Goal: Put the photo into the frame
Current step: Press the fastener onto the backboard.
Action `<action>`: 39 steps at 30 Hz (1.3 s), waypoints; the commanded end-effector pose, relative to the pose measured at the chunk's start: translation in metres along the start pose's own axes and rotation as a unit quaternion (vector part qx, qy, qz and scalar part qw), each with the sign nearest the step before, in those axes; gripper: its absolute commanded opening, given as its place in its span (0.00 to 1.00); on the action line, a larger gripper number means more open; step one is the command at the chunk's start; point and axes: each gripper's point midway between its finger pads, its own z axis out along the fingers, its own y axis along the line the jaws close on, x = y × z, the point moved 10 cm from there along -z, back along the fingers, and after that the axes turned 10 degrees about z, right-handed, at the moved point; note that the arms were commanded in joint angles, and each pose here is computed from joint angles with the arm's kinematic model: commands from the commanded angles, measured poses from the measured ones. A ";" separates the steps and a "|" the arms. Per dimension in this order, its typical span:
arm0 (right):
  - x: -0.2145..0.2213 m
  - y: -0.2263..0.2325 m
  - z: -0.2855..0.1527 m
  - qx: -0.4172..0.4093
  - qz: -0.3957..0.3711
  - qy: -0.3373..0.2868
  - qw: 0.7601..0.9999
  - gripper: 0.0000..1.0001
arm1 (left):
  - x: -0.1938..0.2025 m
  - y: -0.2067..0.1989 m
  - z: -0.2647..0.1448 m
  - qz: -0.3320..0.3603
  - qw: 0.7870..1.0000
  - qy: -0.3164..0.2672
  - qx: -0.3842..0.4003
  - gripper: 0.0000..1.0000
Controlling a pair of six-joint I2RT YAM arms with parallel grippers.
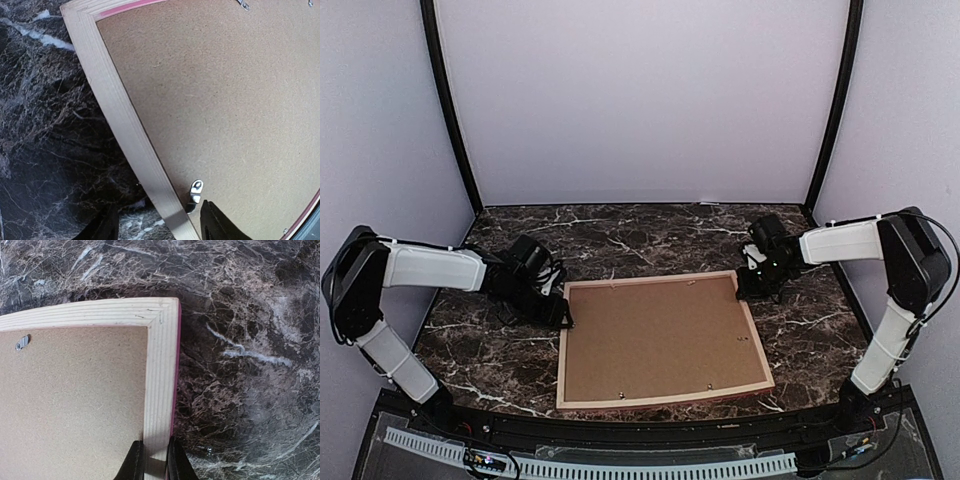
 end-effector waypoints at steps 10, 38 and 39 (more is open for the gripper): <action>0.025 -0.019 0.026 0.037 0.011 0.074 0.997 0.06 | -0.001 0.005 0.007 0.005 1.000 0.021 -0.020 0.51; 0.030 -0.021 0.029 0.035 0.013 0.078 0.996 0.06 | -0.010 -0.002 -0.007 0.017 0.999 -0.034 0.005 0.58; 0.030 -0.021 0.029 0.035 0.012 0.078 0.996 0.05 | -0.009 -0.002 -0.007 0.017 0.999 -0.032 0.003 0.59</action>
